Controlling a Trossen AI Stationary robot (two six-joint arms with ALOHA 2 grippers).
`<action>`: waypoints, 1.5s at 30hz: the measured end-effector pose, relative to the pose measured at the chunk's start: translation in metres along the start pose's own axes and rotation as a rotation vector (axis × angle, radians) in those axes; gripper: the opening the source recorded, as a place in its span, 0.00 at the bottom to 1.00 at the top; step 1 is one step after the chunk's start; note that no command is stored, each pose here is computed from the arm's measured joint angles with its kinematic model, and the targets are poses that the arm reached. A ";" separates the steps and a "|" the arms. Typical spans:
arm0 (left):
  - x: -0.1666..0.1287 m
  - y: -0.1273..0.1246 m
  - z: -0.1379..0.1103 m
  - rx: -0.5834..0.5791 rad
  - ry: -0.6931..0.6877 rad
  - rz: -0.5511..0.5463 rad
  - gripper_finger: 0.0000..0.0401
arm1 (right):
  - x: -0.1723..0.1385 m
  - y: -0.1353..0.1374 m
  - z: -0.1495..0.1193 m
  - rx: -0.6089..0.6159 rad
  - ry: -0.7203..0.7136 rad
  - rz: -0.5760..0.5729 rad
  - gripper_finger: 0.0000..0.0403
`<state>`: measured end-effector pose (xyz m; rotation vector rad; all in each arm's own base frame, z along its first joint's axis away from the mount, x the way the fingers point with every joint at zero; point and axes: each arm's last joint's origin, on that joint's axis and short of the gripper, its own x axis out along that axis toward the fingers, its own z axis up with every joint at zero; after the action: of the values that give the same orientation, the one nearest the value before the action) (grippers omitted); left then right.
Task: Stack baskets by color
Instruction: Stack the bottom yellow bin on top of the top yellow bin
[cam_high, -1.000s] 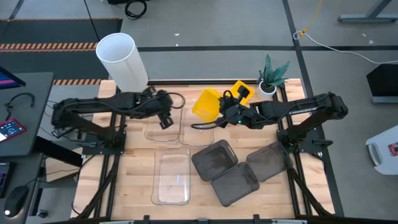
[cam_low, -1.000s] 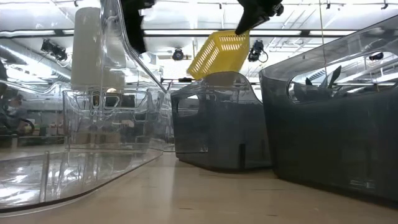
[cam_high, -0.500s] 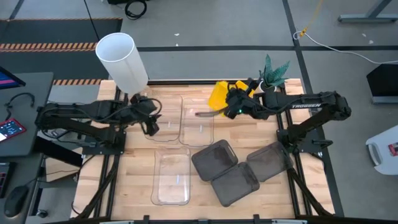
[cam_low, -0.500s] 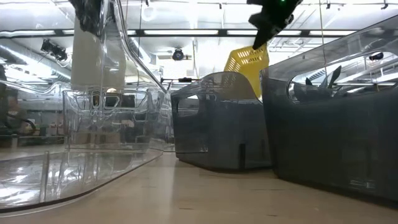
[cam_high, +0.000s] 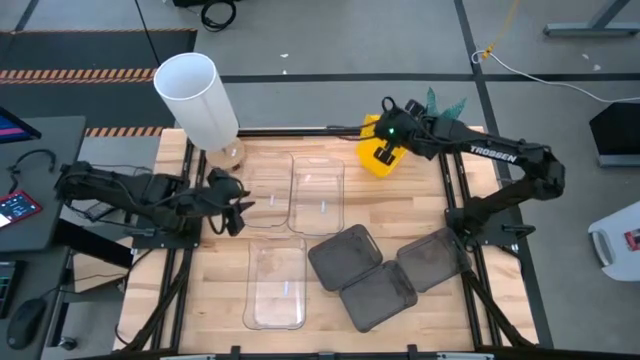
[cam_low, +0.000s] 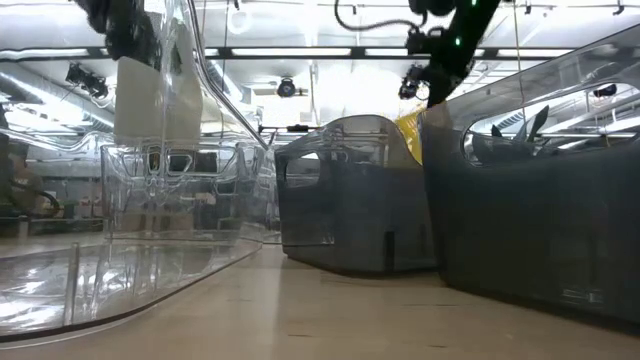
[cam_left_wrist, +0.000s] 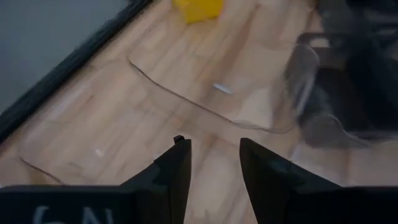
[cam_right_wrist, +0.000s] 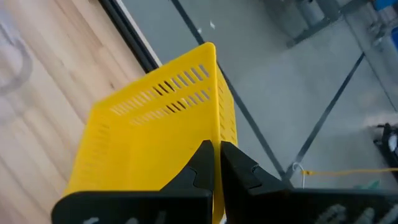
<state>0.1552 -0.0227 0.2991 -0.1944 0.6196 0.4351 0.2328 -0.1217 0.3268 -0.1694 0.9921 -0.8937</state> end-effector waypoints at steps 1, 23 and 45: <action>-0.001 -0.002 -0.002 0.002 0.000 -0.011 0.35 | 0.006 -0.002 -0.002 0.002 0.003 0.006 0.03; -0.014 -0.015 -0.001 -0.055 -0.048 -0.211 0.35 | 0.062 -0.023 -0.049 0.211 0.134 0.254 0.03; -0.014 -0.016 -0.001 -0.024 -0.042 -0.232 0.35 | 0.043 0.006 -0.065 0.317 0.387 0.357 0.33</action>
<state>0.1517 -0.0421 0.3075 -0.2764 0.5438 0.2223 0.1958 -0.1321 0.2588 0.4535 1.1741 -0.7530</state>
